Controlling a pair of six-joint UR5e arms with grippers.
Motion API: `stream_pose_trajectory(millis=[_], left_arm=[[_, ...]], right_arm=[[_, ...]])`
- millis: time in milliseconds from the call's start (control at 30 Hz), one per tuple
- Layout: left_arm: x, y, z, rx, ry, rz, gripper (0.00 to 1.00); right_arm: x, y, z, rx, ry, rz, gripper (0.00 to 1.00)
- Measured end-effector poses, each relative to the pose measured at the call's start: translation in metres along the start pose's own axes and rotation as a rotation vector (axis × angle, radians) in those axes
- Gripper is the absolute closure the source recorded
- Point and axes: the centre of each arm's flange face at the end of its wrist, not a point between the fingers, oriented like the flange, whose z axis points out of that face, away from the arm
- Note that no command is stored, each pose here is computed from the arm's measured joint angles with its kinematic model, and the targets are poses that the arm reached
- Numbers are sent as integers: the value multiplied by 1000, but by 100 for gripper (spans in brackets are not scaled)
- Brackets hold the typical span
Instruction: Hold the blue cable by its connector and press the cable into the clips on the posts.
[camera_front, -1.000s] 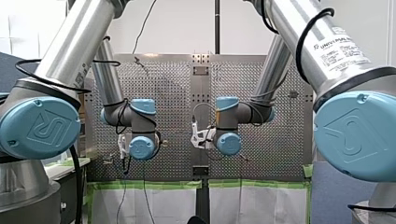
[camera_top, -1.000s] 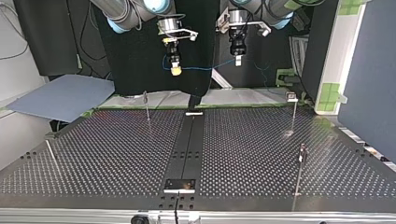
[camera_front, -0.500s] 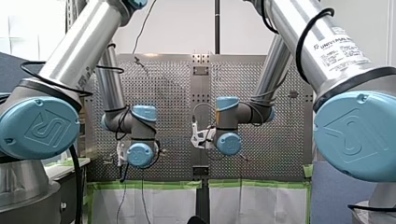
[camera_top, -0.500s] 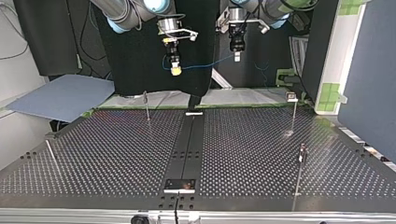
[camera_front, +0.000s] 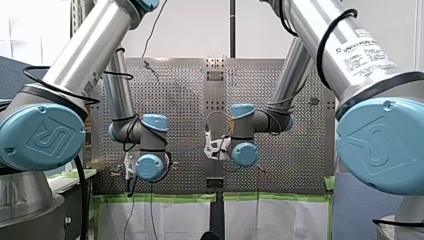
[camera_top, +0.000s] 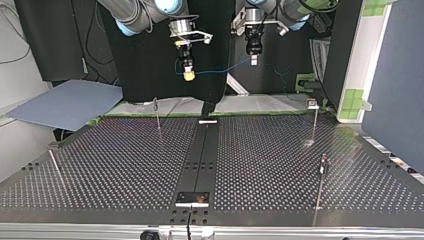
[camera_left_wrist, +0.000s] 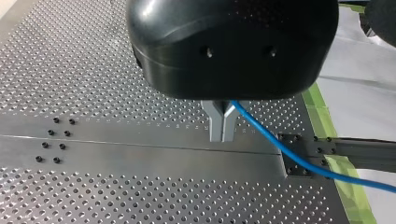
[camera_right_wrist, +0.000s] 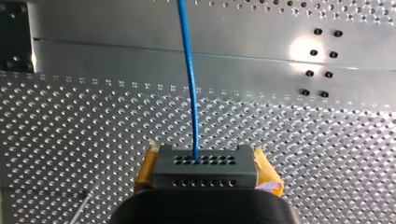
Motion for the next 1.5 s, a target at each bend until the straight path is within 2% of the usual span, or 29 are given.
stream_pose_trajectory(millis=[167,233,433,667,800,900,1000,1067,1333,1500], left_arm=[[0,0,0,0,0,0,98],[0,0,0,0,0,0,98],[0,0,0,0,0,0,98],[0,0,0,0,0,0,98],[2,0,-2,6,3,5,98],[4,-2,-10,32,4,1,98],[0,-2,-18,61,-9,-27,98],[-4,1,-22,66,-17,-49,98],[-20,14,-27,4,-21,-118,98],[-32,18,-27,-16,-23,-147,98]], right_arm=[[-12,-18,-1,2,-39,-8,100],[-21,-21,-3,-6,-66,-17,100],[-54,-19,-13,-51,-154,-50,100],[-88,-12,-23,-108,-222,-81,100],[-100,-10,-28,-122,-244,-91,100],[-99,-7,-29,-129,-241,-80,100],[-92,-7,-33,-134,-238,-59,100],[-85,-7,-33,-131,-235,-42,100],[-57,-5,-26,-99,-222,31,100],[-35,-6,-17,-67,-209,59,100]])
